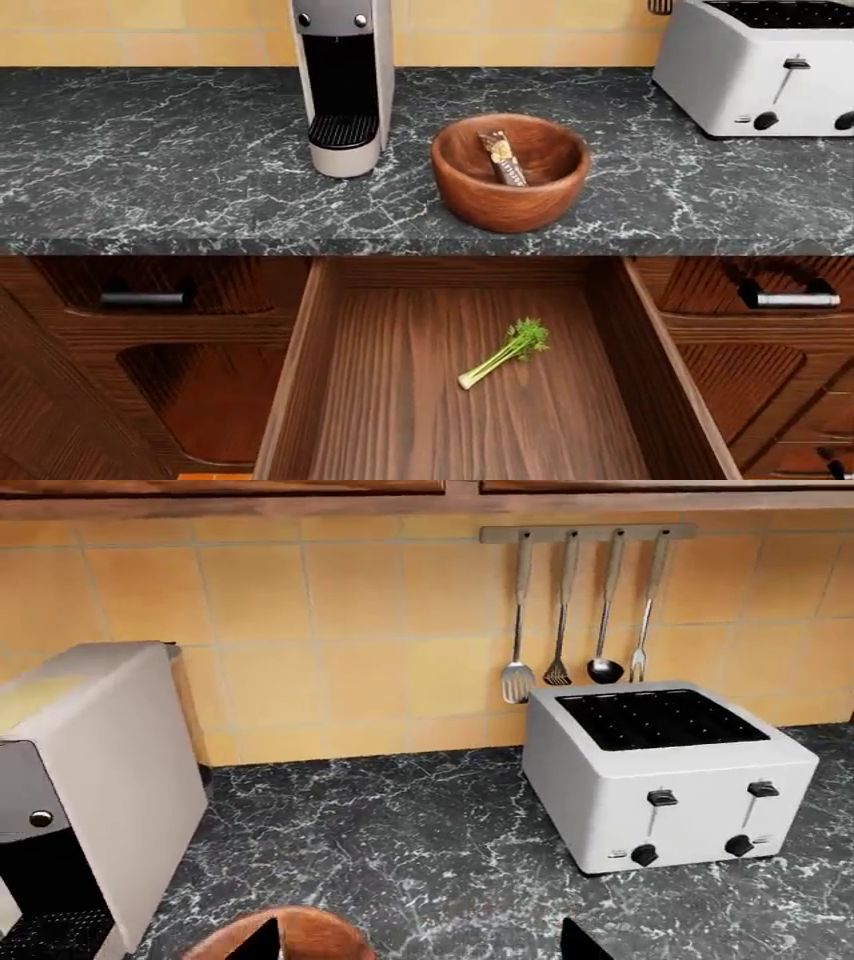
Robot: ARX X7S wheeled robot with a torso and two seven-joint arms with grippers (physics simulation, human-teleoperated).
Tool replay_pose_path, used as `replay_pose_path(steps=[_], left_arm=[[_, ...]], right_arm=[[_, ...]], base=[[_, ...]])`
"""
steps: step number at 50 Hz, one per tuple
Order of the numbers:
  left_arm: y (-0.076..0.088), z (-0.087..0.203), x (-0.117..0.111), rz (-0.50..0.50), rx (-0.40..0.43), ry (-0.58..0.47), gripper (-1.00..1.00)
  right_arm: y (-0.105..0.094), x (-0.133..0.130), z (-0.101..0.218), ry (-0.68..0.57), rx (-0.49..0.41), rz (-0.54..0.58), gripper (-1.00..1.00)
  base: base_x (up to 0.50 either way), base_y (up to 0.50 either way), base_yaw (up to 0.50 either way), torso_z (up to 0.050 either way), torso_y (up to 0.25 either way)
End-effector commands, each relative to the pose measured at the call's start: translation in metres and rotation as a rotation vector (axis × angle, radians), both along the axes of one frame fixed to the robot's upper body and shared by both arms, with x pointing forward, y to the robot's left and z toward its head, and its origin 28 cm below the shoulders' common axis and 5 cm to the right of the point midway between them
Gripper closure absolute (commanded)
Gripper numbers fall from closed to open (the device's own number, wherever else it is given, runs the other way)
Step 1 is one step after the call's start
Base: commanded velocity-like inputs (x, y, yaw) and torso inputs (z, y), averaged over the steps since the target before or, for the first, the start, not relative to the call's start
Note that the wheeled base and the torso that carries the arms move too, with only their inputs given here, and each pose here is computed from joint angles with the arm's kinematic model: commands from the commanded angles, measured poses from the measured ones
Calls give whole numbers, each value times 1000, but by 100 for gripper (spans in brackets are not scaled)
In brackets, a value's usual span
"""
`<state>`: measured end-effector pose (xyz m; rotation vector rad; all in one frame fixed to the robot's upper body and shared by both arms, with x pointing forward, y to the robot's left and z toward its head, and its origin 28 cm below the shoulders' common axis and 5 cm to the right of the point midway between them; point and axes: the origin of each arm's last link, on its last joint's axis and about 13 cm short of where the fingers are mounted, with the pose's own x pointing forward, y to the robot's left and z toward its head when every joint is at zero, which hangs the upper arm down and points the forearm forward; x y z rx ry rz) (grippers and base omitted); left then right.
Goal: Place the bar in the bowl and close the drawer.
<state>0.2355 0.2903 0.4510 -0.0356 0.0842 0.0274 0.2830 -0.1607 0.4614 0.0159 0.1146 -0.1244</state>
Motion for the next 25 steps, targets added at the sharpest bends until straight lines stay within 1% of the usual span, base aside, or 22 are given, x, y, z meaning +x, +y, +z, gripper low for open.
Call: replay_pose_path(steps=[1, 5, 20, 25], left_arm=[[4, -25, -47, -47, 43, -19, -100], [3, -26, -45, -52, 41, -6, -100], [-3, -20, -51, -65, 43, -32, -100], [-4, -20, -51, -67, 47, -32, -100]], right_arm=[[-2, -78, -42, 82, -102, 204, -100], [-2, -80, -43, 91, -111, 203, -100], [-3, -89, -40, 96, -130, 200, -100], [-4, -89, -41, 95, -132, 219, -100]], base=[[0, 0, 0, 0, 250], [-21, -30, 0, 0, 250], [-384, -492, 0, 0, 0], [-232, -500, 0, 0, 0]])
